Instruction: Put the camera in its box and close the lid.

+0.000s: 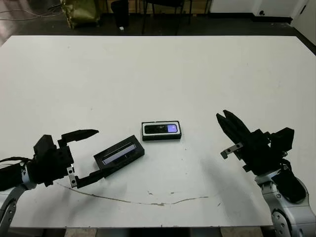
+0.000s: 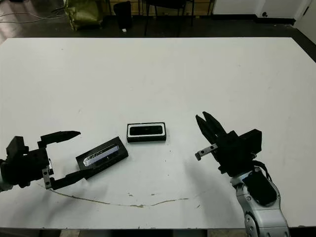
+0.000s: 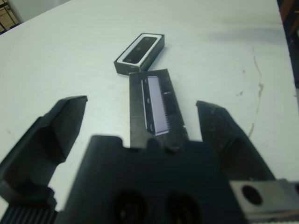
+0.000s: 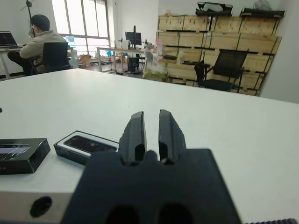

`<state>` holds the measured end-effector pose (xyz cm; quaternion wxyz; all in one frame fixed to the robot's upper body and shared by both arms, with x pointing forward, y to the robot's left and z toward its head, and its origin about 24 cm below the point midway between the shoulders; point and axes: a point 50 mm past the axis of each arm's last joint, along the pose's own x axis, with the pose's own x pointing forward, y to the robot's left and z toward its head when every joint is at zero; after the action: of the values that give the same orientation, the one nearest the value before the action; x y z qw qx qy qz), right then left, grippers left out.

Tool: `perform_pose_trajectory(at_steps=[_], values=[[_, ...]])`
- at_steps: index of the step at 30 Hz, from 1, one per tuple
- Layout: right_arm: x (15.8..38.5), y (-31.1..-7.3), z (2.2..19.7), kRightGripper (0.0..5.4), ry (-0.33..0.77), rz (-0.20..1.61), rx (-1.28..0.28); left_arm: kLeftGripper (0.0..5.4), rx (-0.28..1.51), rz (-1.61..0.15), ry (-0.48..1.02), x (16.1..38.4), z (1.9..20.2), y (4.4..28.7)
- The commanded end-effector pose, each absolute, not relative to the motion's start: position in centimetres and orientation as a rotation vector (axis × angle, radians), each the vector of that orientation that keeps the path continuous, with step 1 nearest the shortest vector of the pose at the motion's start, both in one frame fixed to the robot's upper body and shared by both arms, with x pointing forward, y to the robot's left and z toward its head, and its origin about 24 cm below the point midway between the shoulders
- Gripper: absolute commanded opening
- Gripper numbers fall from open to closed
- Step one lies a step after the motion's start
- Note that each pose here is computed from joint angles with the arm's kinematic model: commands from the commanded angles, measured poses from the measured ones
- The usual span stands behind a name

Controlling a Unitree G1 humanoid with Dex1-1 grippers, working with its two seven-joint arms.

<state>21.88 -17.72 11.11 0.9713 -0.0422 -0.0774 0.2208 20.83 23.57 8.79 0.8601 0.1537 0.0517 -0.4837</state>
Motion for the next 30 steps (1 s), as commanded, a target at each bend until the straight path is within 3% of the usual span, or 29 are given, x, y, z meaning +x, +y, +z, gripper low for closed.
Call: perform_pose_trajectory(at_steps=[1, 16, 20, 23, 30], values=[[21.8, -18.0, 10.7, 0.00, -0.122, 0.436, -0.095, 5.39, 0.320, -1.018, 0.136, 20.7, 7.7, 23.9], [22.0, -18.2, 10.3, 0.00, -0.135, 0.436, -0.105, 5.39, 0.301, -1.104, 0.142, 20.6, 7.0, 23.9], [21.9, -18.1, 10.4, 0.00, -0.128, 0.431, -0.114, 5.39, 0.329, -1.058, 0.183, 20.4, 7.2, 23.3], [21.8, -18.1, 10.5, 0.00, -0.129, 0.441, -0.099, 5.39, 0.285, -0.983, 0.212, 20.5, 6.0, 23.7], [21.8, -18.0, 10.4, 0.00, -0.121, 0.441, -0.086, 5.39, 0.348, -0.989, 0.212, 20.7, 5.5, 23.6]])
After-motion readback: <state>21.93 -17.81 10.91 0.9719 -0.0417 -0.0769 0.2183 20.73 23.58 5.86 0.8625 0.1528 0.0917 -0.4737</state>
